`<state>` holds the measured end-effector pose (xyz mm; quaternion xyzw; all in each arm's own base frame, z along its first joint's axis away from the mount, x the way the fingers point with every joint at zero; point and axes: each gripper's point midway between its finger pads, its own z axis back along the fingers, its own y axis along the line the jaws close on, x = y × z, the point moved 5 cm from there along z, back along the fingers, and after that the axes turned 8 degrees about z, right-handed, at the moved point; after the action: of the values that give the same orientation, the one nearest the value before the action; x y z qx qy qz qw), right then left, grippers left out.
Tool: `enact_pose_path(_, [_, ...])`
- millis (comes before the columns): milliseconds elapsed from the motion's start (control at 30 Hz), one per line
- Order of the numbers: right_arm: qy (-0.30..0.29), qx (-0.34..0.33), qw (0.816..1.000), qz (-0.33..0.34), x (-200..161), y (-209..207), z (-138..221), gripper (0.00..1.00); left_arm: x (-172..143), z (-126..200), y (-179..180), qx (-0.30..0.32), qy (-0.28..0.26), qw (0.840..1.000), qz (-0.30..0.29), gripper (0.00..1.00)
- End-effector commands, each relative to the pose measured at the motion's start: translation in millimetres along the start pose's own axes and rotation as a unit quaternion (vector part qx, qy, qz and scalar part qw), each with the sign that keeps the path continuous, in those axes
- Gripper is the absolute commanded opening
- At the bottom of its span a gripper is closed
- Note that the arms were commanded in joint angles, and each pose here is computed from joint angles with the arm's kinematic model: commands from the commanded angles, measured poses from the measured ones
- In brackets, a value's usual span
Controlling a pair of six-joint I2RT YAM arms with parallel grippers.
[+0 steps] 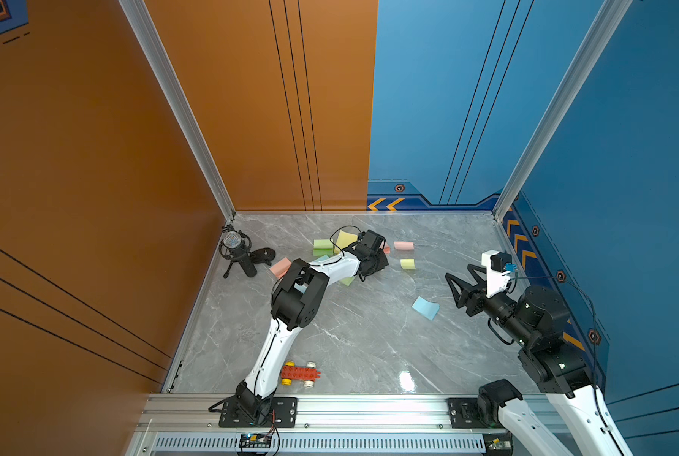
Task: Tear off pages from different memo pads
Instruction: Place the memo pad at the center of the board.
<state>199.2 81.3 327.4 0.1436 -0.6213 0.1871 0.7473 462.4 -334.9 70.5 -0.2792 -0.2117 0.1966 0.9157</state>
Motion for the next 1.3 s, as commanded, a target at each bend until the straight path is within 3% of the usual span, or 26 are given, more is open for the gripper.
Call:
enact_pose_path(0, [0.03, -0.008, 0.999, -0.028, -19, -1, -2, 0.75, -2, -4, 14, 0.047, 0.021, 0.998, -0.025, 0.0])
enact_pose_path(200, [0.059, -0.039, 0.997, -0.036, -38, -9, -6, 0.78, -27, 3, -2, 0.024, 0.054, 0.998, -0.038, 0.02])
enact_pose_path(400, [0.09, -0.045, 0.993, -0.055, -54, -11, -16, 0.77, -32, -5, -18, -0.005, 0.079, 0.996, -0.041, 0.05])
enact_pose_path(500, [0.107, -0.058, 0.991, -0.06, -65, -14, -18, 0.78, -30, -9, -15, -0.002, 0.079, 0.996, -0.033, 0.15])
enact_pose_path(700, [0.162, -0.103, 0.974, -0.12, -93, -24, -28, 0.82, -24, -4, -7, 0.013, 0.063, 0.997, -0.034, 0.54])
enact_pose_path(867, [0.217, -0.109, 0.956, -0.163, -118, -24, -44, 0.81, -13, 16, -3, 0.02, 0.042, 0.998, -0.046, 0.73])
enact_pose_path(1067, [0.286, -0.089, 0.939, -0.169, -150, -23, -77, 0.78, -3, 47, 9, 0.036, 0.022, 0.996, -0.074, 0.9])
enact_pose_path(1267, [0.356, -0.071, 0.919, -0.151, -180, -24, -113, 0.71, -3, 93, 15, 0.037, 0.002, 0.993, -0.116, 0.88])
